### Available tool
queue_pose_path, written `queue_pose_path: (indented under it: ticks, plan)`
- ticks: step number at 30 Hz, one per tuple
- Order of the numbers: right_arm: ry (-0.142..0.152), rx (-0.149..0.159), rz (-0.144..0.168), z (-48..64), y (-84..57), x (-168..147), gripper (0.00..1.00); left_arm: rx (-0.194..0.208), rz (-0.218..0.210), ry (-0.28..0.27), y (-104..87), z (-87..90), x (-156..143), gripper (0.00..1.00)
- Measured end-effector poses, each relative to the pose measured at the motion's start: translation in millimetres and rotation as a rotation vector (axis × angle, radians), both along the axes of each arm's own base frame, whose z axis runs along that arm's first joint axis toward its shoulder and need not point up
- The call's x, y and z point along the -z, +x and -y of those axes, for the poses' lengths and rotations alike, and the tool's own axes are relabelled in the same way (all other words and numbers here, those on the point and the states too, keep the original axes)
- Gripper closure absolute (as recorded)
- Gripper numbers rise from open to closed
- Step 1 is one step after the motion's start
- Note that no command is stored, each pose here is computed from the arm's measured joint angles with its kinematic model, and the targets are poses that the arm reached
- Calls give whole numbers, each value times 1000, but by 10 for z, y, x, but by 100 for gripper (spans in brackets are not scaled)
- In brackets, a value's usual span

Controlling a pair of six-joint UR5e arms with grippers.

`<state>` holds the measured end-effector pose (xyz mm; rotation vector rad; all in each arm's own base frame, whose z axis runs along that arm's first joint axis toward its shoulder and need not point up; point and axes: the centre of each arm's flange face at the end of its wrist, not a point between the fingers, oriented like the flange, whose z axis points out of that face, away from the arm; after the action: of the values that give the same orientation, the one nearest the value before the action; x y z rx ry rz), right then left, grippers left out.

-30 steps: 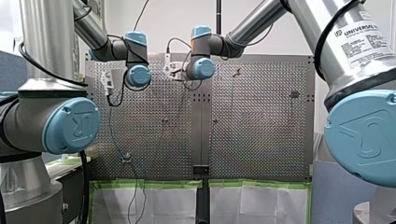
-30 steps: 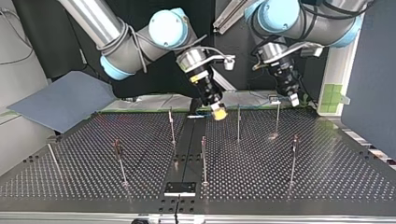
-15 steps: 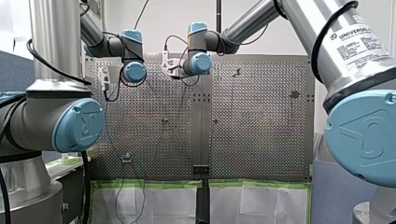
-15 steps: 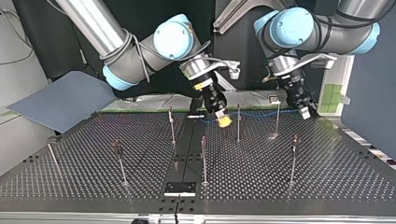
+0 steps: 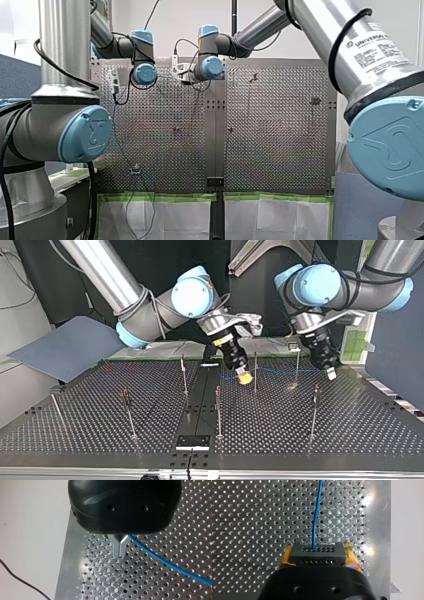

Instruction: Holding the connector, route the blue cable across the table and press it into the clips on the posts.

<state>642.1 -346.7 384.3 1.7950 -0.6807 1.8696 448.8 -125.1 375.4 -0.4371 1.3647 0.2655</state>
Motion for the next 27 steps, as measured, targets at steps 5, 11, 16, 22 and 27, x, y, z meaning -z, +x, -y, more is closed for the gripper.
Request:
queue_pose_path:
  ticks: [5, 11, 16, 22, 27]
  plan:
    - [2, -1, 5, 68, 69, -18, 100, 4, 6, 1, 45, -60, -23, 100]
    - [2, -4, 12, 136, 137, -70, 100, 17, 4, -3, 155, -119, 31, 100]
    - [-7, -5, 29, 203, 186, -160, 100, 29, 10, -10, 253, -160, 85, 100]
    - [-13, -12, 36, 248, 240, -190, 100, 22, 26, -15, 299, -239, 66, 100]
    - [-8, -18, 30, 242, 295, -117, 100, 18, 26, -16, 311, -280, 65, 100]
